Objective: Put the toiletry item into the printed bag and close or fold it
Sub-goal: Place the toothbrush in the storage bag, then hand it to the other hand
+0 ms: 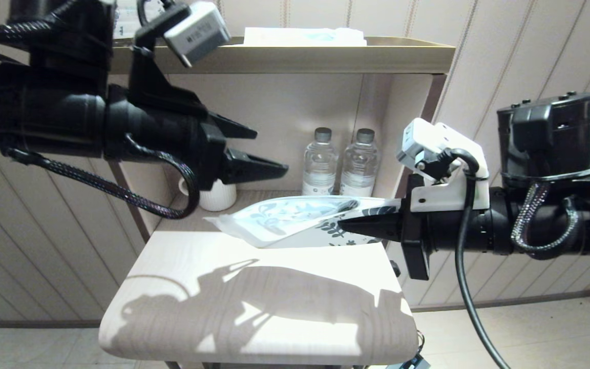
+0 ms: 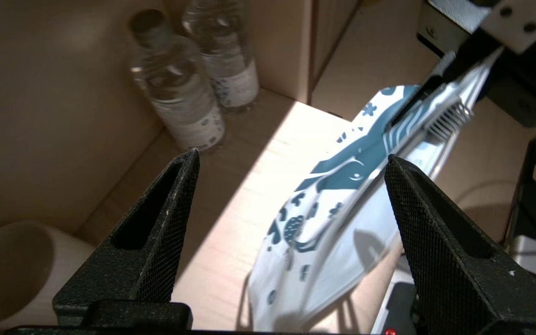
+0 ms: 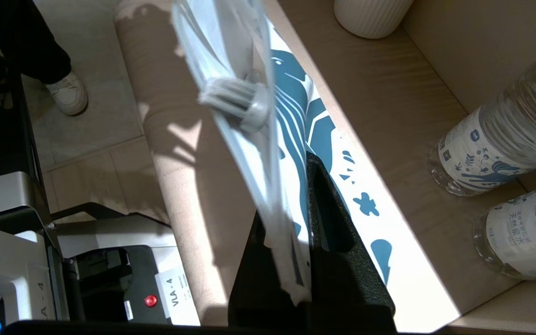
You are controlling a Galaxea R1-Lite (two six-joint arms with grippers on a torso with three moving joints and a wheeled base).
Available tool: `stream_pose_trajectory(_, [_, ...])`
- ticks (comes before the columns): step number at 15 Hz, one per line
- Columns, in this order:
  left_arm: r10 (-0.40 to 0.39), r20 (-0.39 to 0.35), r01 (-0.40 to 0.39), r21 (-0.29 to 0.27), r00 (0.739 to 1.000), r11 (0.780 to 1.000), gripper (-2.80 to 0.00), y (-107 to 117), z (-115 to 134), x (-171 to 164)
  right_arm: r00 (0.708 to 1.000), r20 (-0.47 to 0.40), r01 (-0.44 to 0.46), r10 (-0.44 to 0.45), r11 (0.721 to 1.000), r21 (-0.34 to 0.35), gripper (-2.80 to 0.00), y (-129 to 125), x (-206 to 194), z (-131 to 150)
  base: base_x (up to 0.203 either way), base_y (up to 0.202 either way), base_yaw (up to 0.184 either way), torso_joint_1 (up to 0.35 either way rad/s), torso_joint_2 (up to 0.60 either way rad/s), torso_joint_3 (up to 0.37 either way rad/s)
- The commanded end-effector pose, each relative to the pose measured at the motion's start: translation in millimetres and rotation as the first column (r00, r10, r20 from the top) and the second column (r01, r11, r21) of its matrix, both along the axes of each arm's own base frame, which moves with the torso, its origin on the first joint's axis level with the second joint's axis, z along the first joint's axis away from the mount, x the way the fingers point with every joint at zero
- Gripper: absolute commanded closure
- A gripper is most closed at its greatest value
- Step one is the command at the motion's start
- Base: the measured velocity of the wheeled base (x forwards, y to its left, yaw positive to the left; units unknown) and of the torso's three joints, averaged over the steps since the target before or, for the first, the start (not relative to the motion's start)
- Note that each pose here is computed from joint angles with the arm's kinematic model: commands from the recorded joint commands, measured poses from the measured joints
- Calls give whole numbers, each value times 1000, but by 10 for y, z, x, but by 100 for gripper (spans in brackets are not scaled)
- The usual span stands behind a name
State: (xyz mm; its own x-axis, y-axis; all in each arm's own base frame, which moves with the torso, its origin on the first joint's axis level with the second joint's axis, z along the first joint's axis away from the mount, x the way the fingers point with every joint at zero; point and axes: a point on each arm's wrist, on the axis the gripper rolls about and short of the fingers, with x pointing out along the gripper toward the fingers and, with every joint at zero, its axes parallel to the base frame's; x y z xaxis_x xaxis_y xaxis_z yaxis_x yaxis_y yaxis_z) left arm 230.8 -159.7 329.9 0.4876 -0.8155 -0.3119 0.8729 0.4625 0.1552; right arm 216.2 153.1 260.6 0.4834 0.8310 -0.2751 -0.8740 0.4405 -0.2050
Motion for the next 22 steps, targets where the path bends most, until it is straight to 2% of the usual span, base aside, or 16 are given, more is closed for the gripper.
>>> stream_pose_trajectory(1, [44,37,-43,-41,998,998,-280,213,200,-103,1000,-1,-5,5,1000,-2,0,7,8,-6,0,0,0,0,0,0])
stream_pose_trajectory(3, [64,-6,-64,-27,998,998,-280,379,200,-192,1000,0,-3,3,1000,0,0,-1,3,3,0,0,0,0,0,0])
stream_pose_trajectory(6, [122,-142,-120,20,982,993,-280,664,-103,-187,1000,-6,3,-3,1000,2,0,-19,5,5,0,0,0,0,0,0])
stream_pose_trajectory(10, [109,-269,-116,-11,957,993,-280,983,-425,-270,997,-75,35,-30,997,66,0,-16,13,71,0,0,0,0,0,0])
stream_pose_trajectory(14, [35,-251,-61,-98,967,993,-280,1109,-640,-245,992,-122,44,-31,994,104,0,-8,3,108,0,0,0,0,0,0])
stream_pose_trajectory(17, [-12,-169,-12,-139,985,990,-280,1093,-720,-155,985,-171,-2,28,989,151,0,9,-16,147,0,0,0,0,0,0])
stream_pose_trajectory(20, [-92,-134,68,-173,987,983,-280,1077,-746,-131,965,-245,-46,94,980,194,0,11,-25,176,0,0,0,0,0,0])
stream_pose_trajectory(22, [-127,-112,105,-186,986,977,-280,1067,-722,-131,960,-257,-59,111,978,199,0,4,-16,171,0,0,0,0,0,0])
